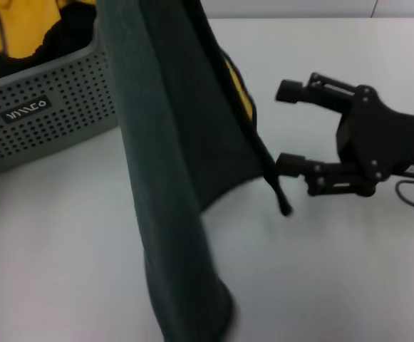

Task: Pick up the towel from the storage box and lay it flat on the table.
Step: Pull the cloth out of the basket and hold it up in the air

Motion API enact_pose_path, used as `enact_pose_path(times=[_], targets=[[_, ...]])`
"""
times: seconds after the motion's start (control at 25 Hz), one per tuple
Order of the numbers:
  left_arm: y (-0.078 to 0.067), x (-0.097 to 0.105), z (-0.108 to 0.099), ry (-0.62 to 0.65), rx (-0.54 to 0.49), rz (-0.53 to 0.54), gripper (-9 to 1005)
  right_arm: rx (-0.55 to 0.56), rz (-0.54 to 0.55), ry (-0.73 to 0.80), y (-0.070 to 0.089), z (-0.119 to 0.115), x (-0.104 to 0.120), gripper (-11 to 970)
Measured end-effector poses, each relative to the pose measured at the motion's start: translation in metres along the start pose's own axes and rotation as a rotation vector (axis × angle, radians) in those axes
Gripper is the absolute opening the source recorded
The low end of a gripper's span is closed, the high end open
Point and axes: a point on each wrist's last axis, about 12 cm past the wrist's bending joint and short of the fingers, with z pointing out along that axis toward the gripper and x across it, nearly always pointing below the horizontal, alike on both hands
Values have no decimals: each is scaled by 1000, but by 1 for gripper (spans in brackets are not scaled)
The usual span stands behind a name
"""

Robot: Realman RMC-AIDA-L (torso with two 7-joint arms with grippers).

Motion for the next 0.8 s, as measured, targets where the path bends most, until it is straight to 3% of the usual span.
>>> enact_pose_path(times=[0.2, 0.52, 0.8], targets=[[3, 16, 6, 6, 11, -38, 29, -27, 3, 17, -1, 9, 3, 869], [0, 22, 21, 11, 94, -14, 29, 52, -7, 34, -10, 10, 5, 868], [-1, 28, 25, -19, 96, 4, 29, 35, 0, 17, -9, 16, 5, 786]])
